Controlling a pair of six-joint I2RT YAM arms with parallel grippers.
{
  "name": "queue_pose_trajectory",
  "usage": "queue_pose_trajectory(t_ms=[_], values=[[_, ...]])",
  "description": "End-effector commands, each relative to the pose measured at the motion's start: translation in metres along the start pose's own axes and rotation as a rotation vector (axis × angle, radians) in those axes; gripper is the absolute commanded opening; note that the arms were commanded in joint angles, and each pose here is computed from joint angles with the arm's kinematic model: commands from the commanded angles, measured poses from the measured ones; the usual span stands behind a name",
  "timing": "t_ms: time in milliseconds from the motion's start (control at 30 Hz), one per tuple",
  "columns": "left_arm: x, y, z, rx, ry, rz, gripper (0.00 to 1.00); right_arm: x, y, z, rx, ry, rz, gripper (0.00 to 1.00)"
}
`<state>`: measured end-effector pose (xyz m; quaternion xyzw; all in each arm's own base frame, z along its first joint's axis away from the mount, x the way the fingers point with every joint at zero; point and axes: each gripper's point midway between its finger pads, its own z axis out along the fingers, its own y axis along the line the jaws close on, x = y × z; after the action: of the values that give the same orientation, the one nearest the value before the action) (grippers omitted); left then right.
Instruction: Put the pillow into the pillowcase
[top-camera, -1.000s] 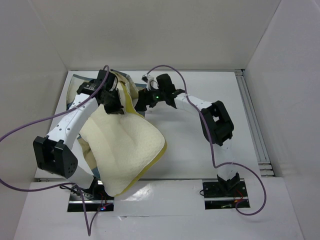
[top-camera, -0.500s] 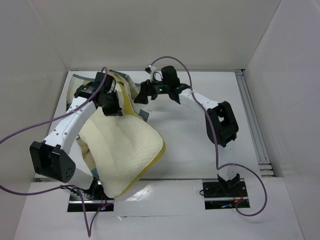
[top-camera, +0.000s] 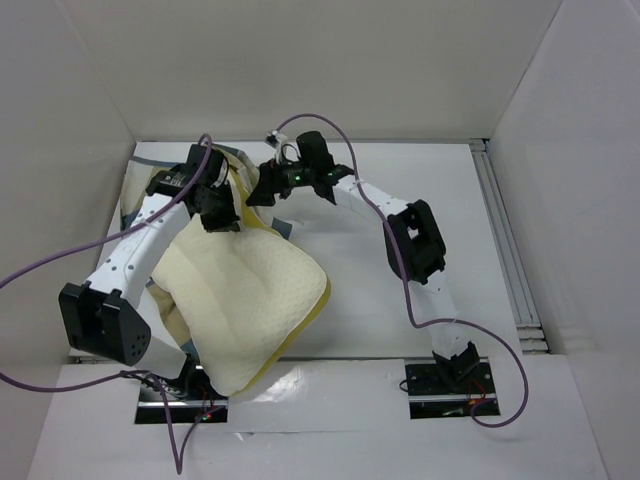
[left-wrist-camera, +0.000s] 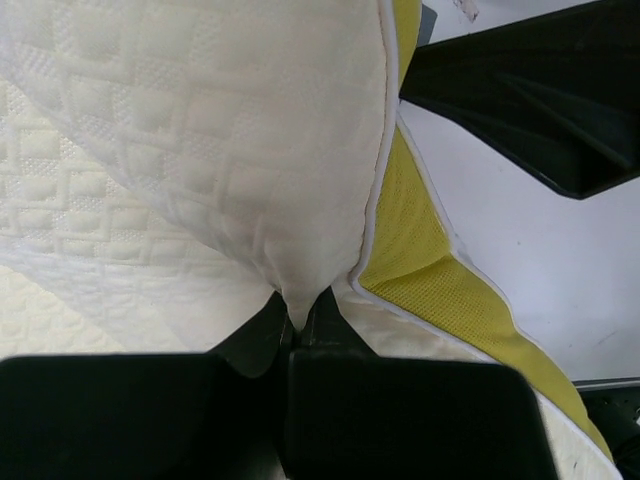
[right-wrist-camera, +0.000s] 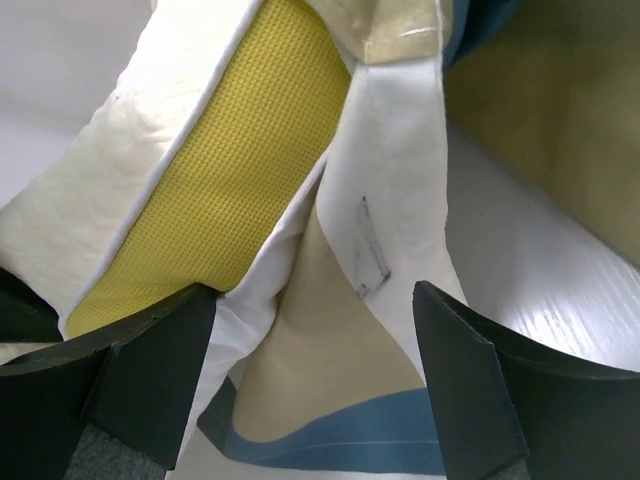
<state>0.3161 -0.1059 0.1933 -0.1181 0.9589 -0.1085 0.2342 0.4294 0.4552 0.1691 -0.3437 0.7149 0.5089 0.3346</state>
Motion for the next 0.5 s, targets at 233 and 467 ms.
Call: queue_pose_trajectory(t_ms=[233, 467], values=[[0.007, -0.007, -0.025, 0.057, -0.011, 0.024, 0.0, -0.023, 0.001, -0.03, -0.001, -0.168, 0.054, 0.88], [0.007, -0.006, -0.025, 0.049, -0.015, 0.024, 0.0, -0.004, -0.002, -0.034, -0.017, -0.137, 0.092, 0.92]])
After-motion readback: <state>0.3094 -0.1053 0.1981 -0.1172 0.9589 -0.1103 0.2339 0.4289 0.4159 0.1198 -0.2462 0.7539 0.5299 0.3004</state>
